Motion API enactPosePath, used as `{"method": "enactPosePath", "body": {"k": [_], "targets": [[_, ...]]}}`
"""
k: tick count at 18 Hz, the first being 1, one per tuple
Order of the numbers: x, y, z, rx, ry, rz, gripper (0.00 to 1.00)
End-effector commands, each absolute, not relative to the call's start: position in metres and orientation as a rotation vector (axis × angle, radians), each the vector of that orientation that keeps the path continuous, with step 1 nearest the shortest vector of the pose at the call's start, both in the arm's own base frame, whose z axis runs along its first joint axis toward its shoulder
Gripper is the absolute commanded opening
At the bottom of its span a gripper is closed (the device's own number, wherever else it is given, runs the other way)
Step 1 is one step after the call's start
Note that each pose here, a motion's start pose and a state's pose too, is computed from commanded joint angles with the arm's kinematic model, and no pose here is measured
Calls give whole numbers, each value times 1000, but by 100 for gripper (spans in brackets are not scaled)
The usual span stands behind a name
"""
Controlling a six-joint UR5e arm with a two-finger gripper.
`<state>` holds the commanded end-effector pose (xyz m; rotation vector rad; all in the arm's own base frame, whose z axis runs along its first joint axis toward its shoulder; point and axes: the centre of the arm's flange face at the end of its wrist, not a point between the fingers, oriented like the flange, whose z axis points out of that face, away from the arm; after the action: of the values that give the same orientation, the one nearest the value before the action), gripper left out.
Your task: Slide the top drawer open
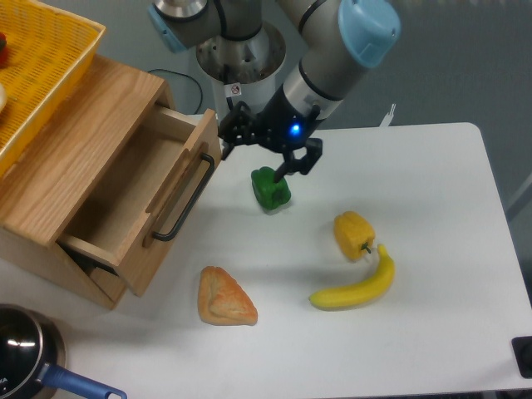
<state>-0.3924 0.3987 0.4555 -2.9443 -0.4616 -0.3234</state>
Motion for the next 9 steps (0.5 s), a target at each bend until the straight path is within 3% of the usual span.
{"method": "enactPosePath", "body": {"k": [3, 9], "targets": [[-409, 382, 443, -3166, -337, -86, 100], [-461, 351, 412, -3212, -166, -111, 100]]}}
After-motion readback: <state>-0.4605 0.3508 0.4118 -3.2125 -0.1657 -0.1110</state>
